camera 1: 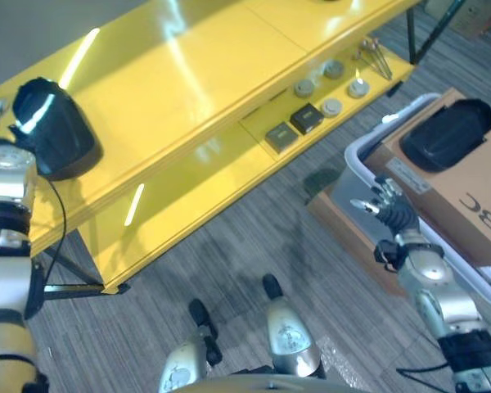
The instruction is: Move parts from the plastic box to the shelf.
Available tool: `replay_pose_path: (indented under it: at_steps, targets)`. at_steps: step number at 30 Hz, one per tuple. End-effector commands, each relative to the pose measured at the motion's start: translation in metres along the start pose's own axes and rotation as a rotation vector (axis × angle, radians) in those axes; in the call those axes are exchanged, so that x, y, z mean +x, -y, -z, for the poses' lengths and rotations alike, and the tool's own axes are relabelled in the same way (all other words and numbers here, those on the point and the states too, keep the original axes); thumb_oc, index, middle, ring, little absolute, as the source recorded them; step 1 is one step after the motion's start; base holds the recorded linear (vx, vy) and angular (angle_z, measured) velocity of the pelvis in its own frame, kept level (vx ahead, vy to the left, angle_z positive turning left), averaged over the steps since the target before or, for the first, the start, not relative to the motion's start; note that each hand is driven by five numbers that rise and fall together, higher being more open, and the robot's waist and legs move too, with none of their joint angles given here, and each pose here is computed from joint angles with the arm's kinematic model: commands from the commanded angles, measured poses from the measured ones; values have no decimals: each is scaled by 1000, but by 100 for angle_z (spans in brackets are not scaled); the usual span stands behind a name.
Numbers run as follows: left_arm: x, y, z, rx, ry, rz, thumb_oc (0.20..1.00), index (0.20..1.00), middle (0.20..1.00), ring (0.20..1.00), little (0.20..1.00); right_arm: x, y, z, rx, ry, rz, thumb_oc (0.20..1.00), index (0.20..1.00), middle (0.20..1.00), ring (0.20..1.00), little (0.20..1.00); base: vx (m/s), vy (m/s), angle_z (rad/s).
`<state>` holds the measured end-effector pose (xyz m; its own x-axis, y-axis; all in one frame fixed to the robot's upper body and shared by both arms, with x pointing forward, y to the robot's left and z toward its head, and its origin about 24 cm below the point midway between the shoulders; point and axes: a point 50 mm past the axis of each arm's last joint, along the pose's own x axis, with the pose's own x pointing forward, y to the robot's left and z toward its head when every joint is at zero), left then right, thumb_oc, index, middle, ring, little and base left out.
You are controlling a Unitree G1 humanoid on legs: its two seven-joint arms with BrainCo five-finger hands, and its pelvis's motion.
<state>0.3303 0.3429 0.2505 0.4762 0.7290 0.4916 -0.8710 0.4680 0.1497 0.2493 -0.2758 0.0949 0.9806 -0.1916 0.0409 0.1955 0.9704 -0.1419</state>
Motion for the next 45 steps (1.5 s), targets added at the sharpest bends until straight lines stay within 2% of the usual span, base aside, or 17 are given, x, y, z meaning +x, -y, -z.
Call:
replay_pose_path:
  at_steps: [1,3,4,5,7,9,13,21,27,30,37,39,42,45]
  targets:
    - [-3,-17,-42,-117,271,13,1000,1000,1000,1000,1000,-1,0,-25,14,167,35,1000,1000,1000,1000,1000,17,-103,4]
    - [-32,-14,-66,-255,386,217,1000,1000,1000,1000,1000,-7,4,-27,23,200,98,1000,1000,1000,1000,1000,-2,-113,6]
    - [-35,-15,-65,-261,388,229,1000,1000,1000,1000,1000,-7,4,-27,21,205,101,1000,1000,1000,1000,1000,-12,-158,18]
    - [-68,-16,-67,-351,412,382,1000,1000,1000,1000,1000,-13,9,-28,27,232,170,1000,1000,1000,1000,1000,-17,-124,15]
    - [-83,-17,-64,-392,417,466,1000,1000,1000,1000,1000,-17,13,-30,32,250,213,1000,1000,1000,1000,1000,-11,-143,8]
    - [-117,-20,-46,-463,365,627,1000,1000,1000,1000,1000,-30,24,-34,40,289,311,1000,1000,1000,1000,1000,-41,-172,13]
    - [-136,-23,-31,-548,291,758,1000,1000,1000,1000,1000,-41,40,-40,39,328,413,1000,1000,1000,1000,1000,-117,-166,9]
    - [-152,-31,-14,-643,213,835,1000,1000,1000,1000,1000,-41,43,-40,19,326,441,1000,1000,1000,1000,1000,-63,-168,-79]
    - [-149,-43,-7,-631,165,729,1000,1000,1000,1000,1000,-29,33,-42,51,322,372,1000,1000,1000,1000,1000,-35,-95,-183]
    - [-149,-48,1,-618,126,736,1000,1000,1000,1000,1000,-32,35,-37,60,293,392,1000,1000,1000,1000,1000,-46,-33,-193]
    - [-144,-56,16,-545,81,706,1000,1000,1000,1000,1000,-46,48,-27,67,247,359,1000,1000,1000,1000,1000,-86,-8,-70]
    - [-144,-71,25,-494,60,660,1000,1000,1000,1000,1000,-35,37,-32,85,264,294,1000,1000,1000,1000,1000,-119,-120,-111]
    - [-140,-82,27,-455,58,653,1000,1000,1000,1000,1000,-23,18,-39,101,276,273,1000,1000,1000,1000,1000,-95,-182,-183]
    - [-134,-90,27,-462,52,652,1000,1000,1000,1000,1000,-21,11,-40,88,275,270,1000,1000,1000,1000,1000,27,-220,-19]
